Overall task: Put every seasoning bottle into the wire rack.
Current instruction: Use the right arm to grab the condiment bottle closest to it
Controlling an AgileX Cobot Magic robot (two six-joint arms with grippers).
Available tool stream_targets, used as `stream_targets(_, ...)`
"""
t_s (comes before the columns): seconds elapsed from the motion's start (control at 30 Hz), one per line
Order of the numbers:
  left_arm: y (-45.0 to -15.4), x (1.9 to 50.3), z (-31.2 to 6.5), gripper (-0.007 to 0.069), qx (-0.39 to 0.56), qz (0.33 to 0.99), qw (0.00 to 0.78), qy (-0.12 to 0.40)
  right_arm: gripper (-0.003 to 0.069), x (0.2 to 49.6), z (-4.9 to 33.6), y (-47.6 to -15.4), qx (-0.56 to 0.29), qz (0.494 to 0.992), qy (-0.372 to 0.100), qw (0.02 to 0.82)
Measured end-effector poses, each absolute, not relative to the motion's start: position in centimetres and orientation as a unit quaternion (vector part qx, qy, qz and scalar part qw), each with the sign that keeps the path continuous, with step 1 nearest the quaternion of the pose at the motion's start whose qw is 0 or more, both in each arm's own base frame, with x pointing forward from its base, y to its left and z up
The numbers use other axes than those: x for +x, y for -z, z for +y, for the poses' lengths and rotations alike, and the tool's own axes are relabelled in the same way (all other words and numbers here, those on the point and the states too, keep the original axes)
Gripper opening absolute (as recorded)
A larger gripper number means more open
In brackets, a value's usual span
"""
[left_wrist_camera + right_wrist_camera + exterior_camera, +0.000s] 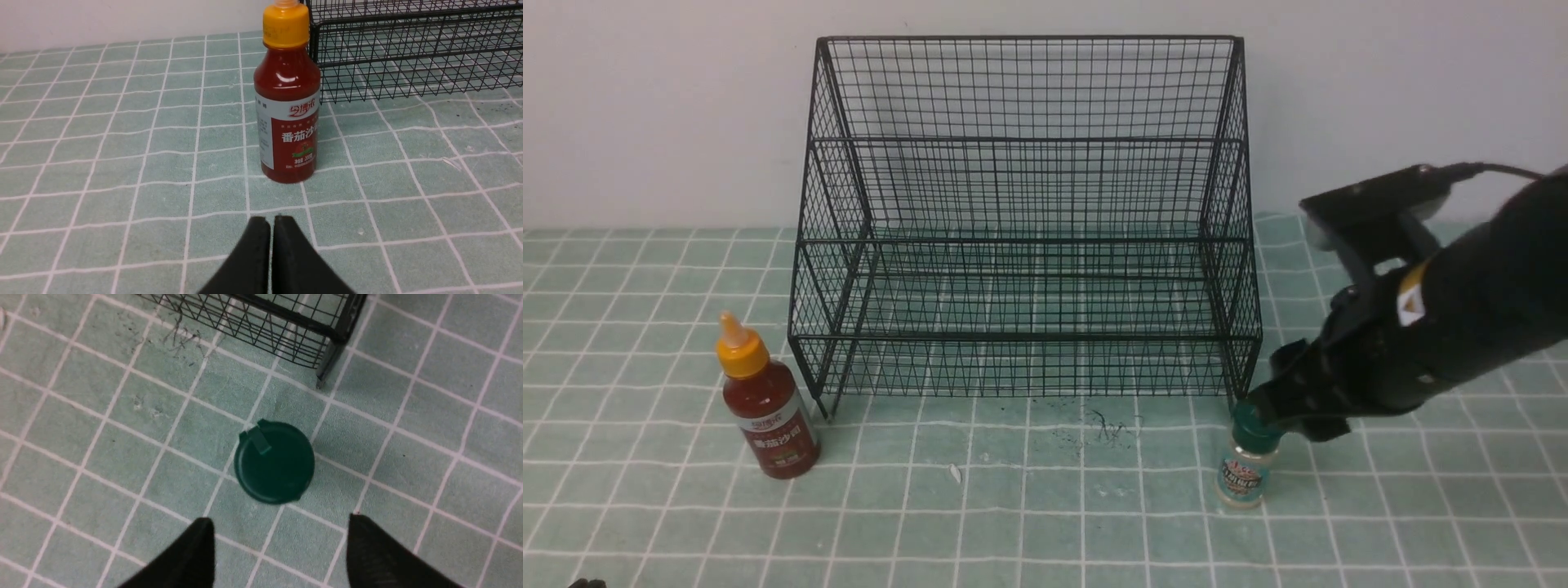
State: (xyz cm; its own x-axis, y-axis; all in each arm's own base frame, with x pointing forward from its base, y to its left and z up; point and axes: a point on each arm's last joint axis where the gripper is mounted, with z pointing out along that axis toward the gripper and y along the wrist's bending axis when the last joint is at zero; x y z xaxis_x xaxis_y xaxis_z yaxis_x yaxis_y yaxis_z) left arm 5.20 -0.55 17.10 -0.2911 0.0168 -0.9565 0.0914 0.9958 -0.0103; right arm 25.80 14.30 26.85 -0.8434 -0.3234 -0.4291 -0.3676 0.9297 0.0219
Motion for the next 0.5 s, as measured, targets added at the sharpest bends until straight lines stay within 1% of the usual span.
stream_targets(0.03,-17.1,5.2,-0.5,-0.0006,0.034,0.803,0.594,0.031,0.0476,26.2,14.5,-26.3,-0.177,0.961,-0.049,0.207)
stream_targets(0.07,-17.1,5.2,-0.5,-0.0006,0.034,0.803,0.594,0.031,0.0529,26.8,14.9,-25.4,-0.172,0.964,-0.046,0.198)
stream_targets(0.1,-17.1,5.2,-0.5,-0.0006,0.034,0.803,0.594,0.031,0.0558,27.3,15.1,-24.6,-0.170,0.966,-0.042,0.189)
stream_targets(0.17,-17.1,5.2,-0.5,-0.0006,0.034,0.803,0.594,0.031,0.0585,27.9,15.5,-23.6,-0.168,0.968,-0.040,0.181)
stream_targets(0.23,-17.1,5.2,-0.5,-0.0006,0.034,0.803,0.594,0.031,0.0590,28.5,15.8,-22.7,-0.167,0.970,-0.038,0.175)
stream_targets(0.3,-17.1,5.2,-0.5,-0.0006,0.034,0.803,0.594,0.031,0.0559,29.0,16.1,-21.8,-0.168,0.970,-0.038,0.173)
stream_targets(0.37,-17.1,5.2,-0.5,-0.0006,0.034,0.803,0.594,0.031,0.0455,29.2,16.2,-21.2,-0.172,0.970,-0.037,0.169)
stream_targets(0.4,-17.1,5.2,-0.5,-0.0006,0.034,0.803,0.594,0.031,0.0354,29.2,16.3,-21.1,-0.178,0.969,-0.037,0.167)
stream_targets(0.43,-17.1,5.2,-0.5,-0.0006,0.034,0.803,0.594,0.031,0.0300,29.1,16.2,-21.2,-0.184,0.968,-0.036,0.165)
stream_targets(0.5,-17.1,5.2,-0.5,-0.0006,0.034,0.803,0.594,0.031,0.0315,28.8,16.1,-21.6,-0.194,0.968,-0.034,0.156)
